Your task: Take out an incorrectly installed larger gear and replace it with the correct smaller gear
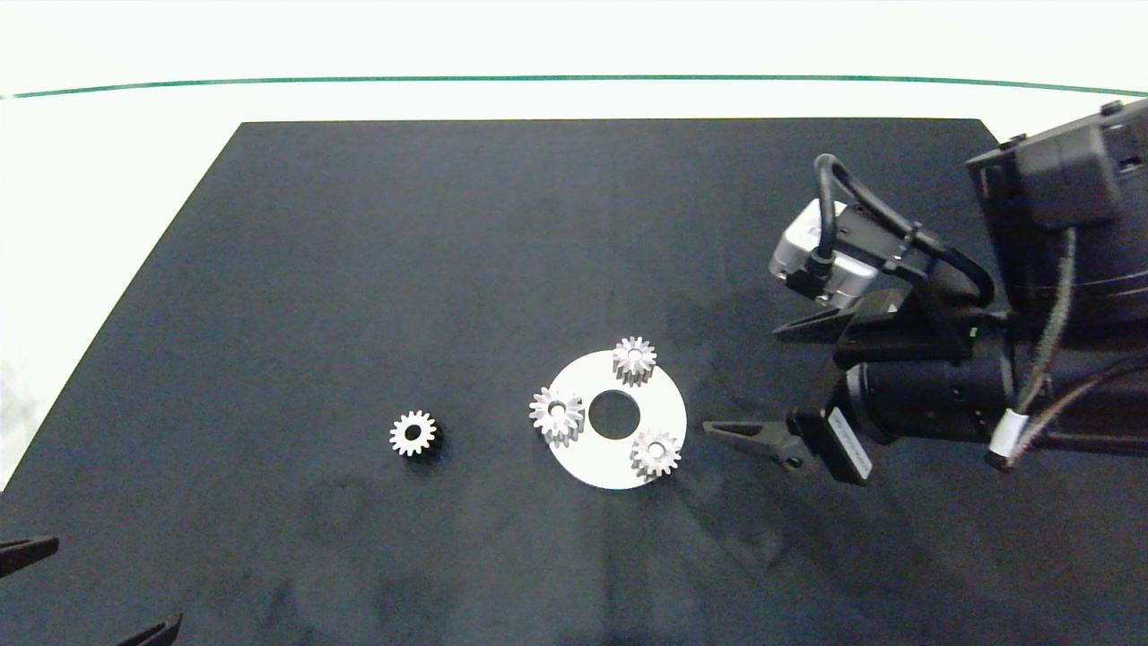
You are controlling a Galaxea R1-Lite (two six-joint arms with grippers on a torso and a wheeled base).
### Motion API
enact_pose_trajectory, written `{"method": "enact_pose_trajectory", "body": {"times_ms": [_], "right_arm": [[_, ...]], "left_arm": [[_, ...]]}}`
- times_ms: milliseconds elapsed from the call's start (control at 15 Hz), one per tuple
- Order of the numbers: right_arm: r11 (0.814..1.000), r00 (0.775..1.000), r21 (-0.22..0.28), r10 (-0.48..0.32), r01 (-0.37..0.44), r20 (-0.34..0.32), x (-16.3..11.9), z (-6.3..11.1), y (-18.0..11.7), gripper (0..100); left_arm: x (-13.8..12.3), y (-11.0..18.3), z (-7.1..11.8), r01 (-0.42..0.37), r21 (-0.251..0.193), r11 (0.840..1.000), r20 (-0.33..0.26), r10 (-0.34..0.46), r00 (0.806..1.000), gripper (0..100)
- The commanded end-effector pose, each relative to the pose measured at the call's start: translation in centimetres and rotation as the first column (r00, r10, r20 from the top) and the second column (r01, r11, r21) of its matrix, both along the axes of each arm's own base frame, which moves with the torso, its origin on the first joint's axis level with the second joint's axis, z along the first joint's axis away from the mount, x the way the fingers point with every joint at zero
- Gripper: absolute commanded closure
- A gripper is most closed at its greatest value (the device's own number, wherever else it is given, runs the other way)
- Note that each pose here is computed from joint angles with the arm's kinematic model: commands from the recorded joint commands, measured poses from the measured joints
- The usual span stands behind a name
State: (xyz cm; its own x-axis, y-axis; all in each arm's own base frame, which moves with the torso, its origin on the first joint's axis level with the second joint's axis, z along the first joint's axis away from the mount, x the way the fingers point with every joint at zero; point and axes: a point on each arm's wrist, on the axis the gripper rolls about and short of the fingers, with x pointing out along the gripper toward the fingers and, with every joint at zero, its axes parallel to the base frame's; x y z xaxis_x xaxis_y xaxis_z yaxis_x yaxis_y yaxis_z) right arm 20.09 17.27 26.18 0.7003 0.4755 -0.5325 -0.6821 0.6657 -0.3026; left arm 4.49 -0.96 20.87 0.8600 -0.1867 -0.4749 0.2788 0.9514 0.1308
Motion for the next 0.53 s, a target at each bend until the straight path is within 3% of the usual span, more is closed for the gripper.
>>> {"method": "enact_pose_trajectory", "body": {"times_ms": [67,333,400,533], "right_arm": [[0.996,0.998,-0.067,0.057,-0.059,-0.028,1.5,-1.3,2.8,0],[0.987,0.991,-0.121,0.094,-0.104,-0.092,2.2,-0.7,4.7,0],[0.985,0.99,-0.132,0.094,-0.108,-0.106,2.7,-0.6,5.2,0],[0.98,0.985,-0.152,0.109,-0.129,-0.132,3.1,-0.8,6.4,0]], "left_arm": [[-0.5,0.1,0.5,0.007,-0.004,1.0,0.019,-0.007,1.0,0],[-1.5,0.2,1.3,0.049,-0.036,0.998,-0.055,-0.051,0.997,0],[-1.4,0.1,1.5,0.044,-0.077,0.996,-0.048,-0.048,0.998,0],[-1.3,0.1,1.8,0.033,-0.095,0.995,-0.009,-0.034,0.999,0]]}}
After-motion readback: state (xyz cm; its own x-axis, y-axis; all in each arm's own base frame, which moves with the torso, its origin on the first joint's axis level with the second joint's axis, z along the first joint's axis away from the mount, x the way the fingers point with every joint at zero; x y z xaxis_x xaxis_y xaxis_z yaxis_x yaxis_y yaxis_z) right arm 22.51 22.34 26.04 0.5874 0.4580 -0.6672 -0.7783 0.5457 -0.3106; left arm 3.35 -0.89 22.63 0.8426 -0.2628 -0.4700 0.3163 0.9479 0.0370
